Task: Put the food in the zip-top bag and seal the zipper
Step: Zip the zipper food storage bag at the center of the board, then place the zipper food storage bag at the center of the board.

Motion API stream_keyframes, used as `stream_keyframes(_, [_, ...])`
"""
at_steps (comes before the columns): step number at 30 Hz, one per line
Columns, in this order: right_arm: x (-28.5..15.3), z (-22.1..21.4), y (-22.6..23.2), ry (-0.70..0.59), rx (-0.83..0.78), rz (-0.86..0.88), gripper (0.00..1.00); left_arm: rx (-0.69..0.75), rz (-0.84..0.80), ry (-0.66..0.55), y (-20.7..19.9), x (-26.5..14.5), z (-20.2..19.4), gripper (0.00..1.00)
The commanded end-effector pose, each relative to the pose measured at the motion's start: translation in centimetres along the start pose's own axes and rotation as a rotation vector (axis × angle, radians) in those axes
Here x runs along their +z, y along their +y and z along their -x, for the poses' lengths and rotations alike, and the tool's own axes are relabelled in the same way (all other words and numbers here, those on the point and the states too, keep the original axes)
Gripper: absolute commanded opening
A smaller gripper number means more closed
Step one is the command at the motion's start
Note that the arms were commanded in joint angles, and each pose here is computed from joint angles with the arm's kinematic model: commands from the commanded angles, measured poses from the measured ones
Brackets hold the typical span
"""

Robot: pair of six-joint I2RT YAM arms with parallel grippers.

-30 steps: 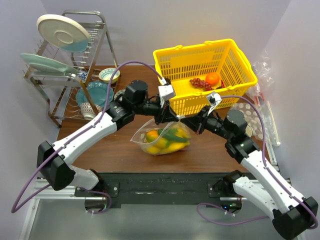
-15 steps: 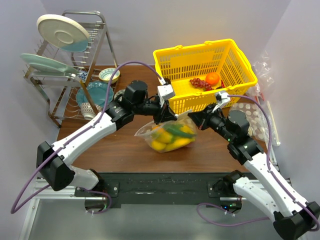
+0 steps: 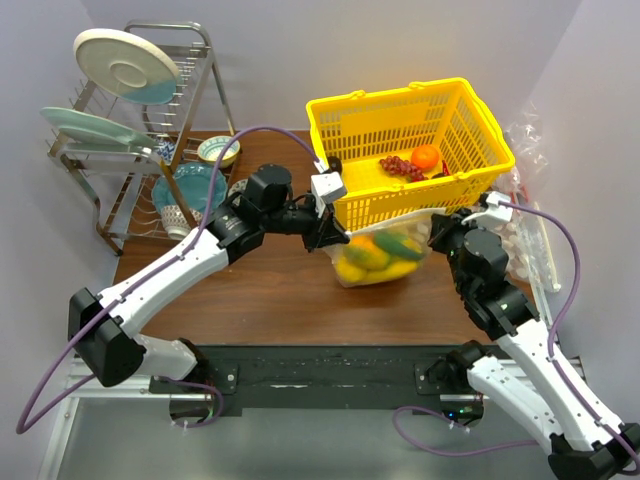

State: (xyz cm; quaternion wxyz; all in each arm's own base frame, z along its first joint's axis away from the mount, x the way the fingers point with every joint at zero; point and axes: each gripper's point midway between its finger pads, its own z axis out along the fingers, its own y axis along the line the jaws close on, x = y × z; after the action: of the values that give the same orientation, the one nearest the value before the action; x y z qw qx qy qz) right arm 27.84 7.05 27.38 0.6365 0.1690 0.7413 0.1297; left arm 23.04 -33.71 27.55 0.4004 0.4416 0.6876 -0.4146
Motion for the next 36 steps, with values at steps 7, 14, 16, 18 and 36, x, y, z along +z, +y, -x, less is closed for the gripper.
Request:
stream_keyframes(7, [-1.0,4.3,-7.2,-0.21,0.023,-0.398,0.0,-0.002,0.023,0.021,-0.3,-1.9,-0.7,0.0])
stream_keyframes(14, [-1.5,4.2,-8.4,-0.219,0.018,-0.465,0.0,-0.013,0.061,0.027,0.3,-1.9,-0.9,0.0])
stream_keyframes(16, [-1.4,3.9,-8.3,-0.212,0.019,-0.459,0.0,-0.014,0.071,0.029,0.5,-1.9,-1.0,0.0])
stream_keyframes(18, [-0.9,3.6,-7.4,-0.194,0.026,-0.409,0.0,-0.022,0.104,0.03,1.0,-1.9,-1.0,0.0])
stream_keyframes(36, [3.9,-2.1,2.0,0.12,-0.181,0.063,0.0,-0.154,0.609,0.024,10.3,-5.7,-1.2,0.0])
